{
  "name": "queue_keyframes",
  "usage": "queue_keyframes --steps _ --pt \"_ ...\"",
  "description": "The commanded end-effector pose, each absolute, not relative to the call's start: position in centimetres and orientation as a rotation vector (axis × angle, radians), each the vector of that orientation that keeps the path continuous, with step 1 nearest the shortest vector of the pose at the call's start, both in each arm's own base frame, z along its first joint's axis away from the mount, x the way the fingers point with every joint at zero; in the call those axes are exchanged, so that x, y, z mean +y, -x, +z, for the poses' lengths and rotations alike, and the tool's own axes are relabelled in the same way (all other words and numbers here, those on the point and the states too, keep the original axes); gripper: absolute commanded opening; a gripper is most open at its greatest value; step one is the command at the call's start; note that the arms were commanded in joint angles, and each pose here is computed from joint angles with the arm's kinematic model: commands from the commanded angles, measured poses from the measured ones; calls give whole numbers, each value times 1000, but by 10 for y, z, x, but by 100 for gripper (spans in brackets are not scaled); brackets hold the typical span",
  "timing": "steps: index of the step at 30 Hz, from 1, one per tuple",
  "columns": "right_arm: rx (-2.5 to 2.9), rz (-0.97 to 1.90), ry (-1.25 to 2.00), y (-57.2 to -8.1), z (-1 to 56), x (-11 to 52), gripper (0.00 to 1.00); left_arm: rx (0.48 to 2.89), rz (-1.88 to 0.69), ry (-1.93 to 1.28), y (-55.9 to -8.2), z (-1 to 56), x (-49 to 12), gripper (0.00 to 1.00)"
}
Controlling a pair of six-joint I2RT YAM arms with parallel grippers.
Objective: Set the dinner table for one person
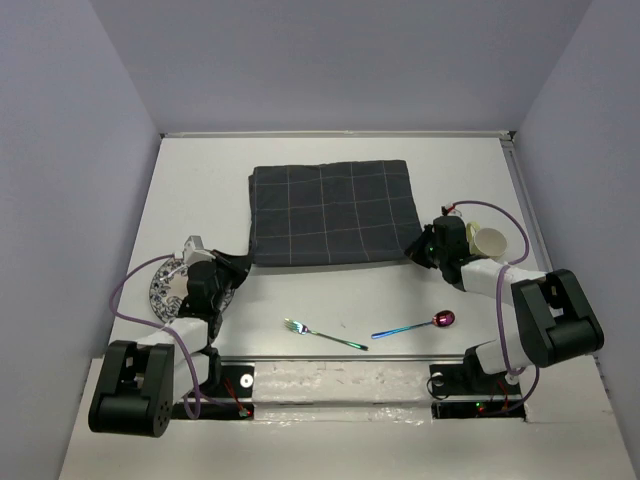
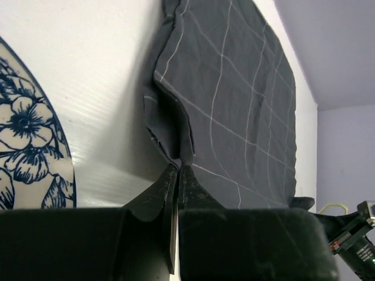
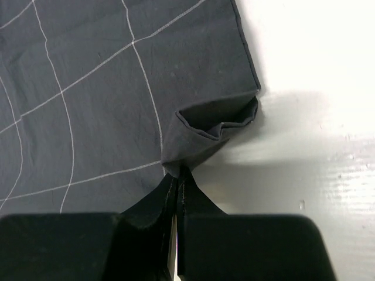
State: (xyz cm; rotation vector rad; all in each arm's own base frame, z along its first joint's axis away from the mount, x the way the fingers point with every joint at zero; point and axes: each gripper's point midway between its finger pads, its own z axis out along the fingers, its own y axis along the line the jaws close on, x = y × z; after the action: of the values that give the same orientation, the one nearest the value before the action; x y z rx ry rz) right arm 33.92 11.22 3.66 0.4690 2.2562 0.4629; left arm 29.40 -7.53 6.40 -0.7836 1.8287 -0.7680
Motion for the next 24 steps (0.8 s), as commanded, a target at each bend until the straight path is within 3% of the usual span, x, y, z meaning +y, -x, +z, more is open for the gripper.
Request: queue_keyframes --steps 1,15,17,19,22,23,24 --pt "2173 451 -535 -337 47 96 5 1689 -717 776 -299 86 -56 0" --pt "2193 521 -591 -305 41 98 11 1685 -749 807 -270 76 -56 1" --pt "2187 525 -585 -304 43 98 8 1680 -761 802 -268 77 -57 10" --pt "2186 524 -583 -304 44 98 0 1686 -762 802 -267 75 -58 12" --pt "2184 527 -586 -303 44 98 0 1694 -764 802 -267 74 -58 26" --pt "2182 530 -591 -302 45 98 0 1694 -764 802 -267 75 -58 33" --pt "2163 541 -593 -302 50 98 0 1693 -759 801 -268 75 -58 49"
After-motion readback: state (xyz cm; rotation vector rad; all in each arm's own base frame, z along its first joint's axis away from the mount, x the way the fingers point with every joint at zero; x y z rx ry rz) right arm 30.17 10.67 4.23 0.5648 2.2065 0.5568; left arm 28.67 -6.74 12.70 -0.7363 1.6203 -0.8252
